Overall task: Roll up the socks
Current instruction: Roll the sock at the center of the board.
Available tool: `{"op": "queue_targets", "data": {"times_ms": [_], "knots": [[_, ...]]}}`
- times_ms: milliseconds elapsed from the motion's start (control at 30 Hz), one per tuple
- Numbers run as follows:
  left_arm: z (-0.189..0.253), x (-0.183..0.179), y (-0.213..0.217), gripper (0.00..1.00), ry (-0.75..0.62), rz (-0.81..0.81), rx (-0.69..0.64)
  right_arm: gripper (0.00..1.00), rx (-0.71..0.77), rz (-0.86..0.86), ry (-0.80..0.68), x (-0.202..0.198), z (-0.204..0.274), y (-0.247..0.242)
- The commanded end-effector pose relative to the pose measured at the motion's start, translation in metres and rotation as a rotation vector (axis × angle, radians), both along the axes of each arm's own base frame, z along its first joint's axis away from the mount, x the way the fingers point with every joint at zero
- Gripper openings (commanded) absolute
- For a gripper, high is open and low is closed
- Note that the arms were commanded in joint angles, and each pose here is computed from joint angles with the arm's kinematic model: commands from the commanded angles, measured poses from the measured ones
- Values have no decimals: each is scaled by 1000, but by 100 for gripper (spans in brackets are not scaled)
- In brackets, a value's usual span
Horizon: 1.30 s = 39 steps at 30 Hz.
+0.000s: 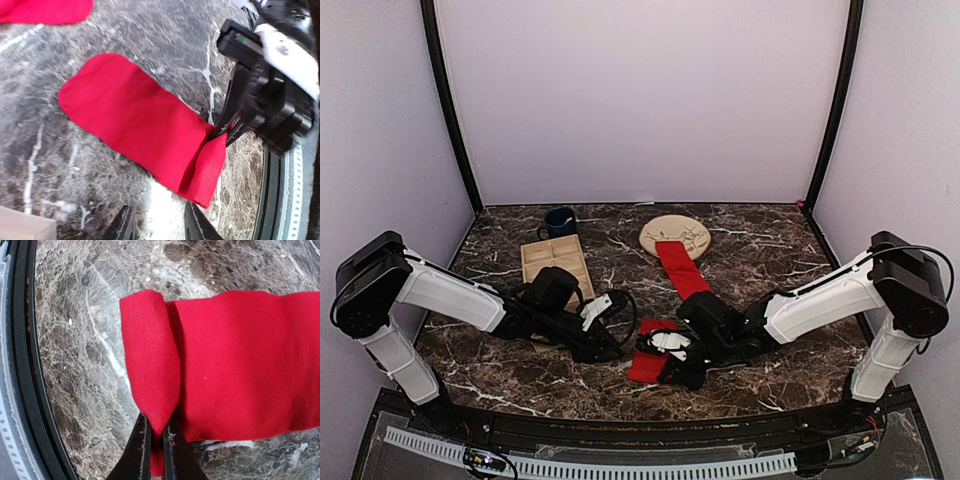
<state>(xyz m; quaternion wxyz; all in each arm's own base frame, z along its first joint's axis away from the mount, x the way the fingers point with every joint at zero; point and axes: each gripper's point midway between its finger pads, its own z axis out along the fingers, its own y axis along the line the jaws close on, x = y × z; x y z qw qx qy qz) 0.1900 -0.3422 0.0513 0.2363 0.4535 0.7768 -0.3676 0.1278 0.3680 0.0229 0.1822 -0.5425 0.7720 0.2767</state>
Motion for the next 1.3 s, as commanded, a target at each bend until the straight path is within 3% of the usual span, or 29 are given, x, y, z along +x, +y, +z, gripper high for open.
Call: {"op": "queue_targets", "data": {"times_ms": [0,367,600,1267], "knots": [[21,14,3,37,-115,66,-76,0,29,-3,109,1,5,6],[32,0,-2,37,-274,18,-82,0,29,4,264,3,5,6],[14,-25,-17,37,-320,-90,9,0,19,9,345,2,4,6],[-3,-52,-39,40,-395,-256,100,0,27,-3,498,-1,-1,1]]}}
